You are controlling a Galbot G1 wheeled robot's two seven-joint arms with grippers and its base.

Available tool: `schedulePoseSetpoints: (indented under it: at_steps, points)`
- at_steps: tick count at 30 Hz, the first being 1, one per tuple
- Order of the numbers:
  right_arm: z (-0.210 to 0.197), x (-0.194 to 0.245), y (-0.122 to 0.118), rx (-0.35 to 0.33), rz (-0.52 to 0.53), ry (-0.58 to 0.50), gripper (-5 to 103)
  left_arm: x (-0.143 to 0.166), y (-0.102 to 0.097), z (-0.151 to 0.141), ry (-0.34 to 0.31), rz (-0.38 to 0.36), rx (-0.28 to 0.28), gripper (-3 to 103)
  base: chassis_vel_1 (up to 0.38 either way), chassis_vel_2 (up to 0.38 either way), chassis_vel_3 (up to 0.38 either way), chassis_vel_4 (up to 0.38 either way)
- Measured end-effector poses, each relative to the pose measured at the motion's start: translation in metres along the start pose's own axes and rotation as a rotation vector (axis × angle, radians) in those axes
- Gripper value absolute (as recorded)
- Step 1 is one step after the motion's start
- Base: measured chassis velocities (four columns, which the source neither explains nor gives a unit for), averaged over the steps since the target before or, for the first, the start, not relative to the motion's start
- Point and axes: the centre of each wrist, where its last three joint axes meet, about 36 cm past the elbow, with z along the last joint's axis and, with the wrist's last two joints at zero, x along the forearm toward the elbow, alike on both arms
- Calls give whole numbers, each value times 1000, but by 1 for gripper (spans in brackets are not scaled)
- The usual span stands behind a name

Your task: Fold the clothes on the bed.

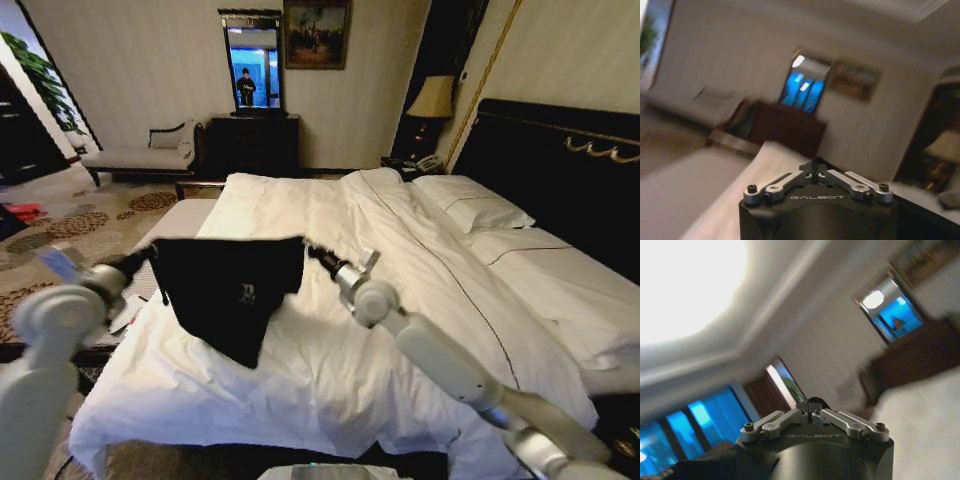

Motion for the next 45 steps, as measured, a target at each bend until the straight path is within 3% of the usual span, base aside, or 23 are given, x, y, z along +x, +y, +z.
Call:
schedulePoseSetpoints:
  at_steps: [1, 5, 6, 8, 10, 15, 24, 34, 45]
  points:
    - [0, 0, 0, 0, 0, 0, 0, 0, 0, 0, 0, 0, 0, 0, 0, 0, 0, 0]
    - [-54, 0, 23, 18, -120, -102, 0, 9, -23, -57, -98, 115, -50, 0, 0, 0, 0, 0]
    - [-54, 0, 23, 18, -120, -102, 0, 9, -23, -57, -98, 115, -50, 0, 0, 0, 0, 0]
    - [-81, 3, 37, 36, -165, -128, 0, 13, -33, -86, -137, 147, -82, 0, 0, 0, 0, 0]
    - [-99, 9, 47, 53, -189, -140, 0, 18, -41, -108, -153, 169, -110, 0, 0, 0, 0, 0]
    - [-118, 33, 63, 81, -208, -141, 0, 27, -50, -123, -144, 195, -154, 0, 0, 0, 0, 0]
    - [-132, 71, 73, 105, -185, -130, 0, 41, -64, -137, -136, 243, -189, 0, 0, 0, 0, 0]
    - [-125, 101, 76, 123, -155, -109, 0, 57, -77, -122, -105, 302, -230, 0, 0, 0, 0, 0]
    - [-131, 111, 79, 150, -146, -122, 0, 64, -78, -117, -108, 309, -224, 0, 0, 0, 0, 0]
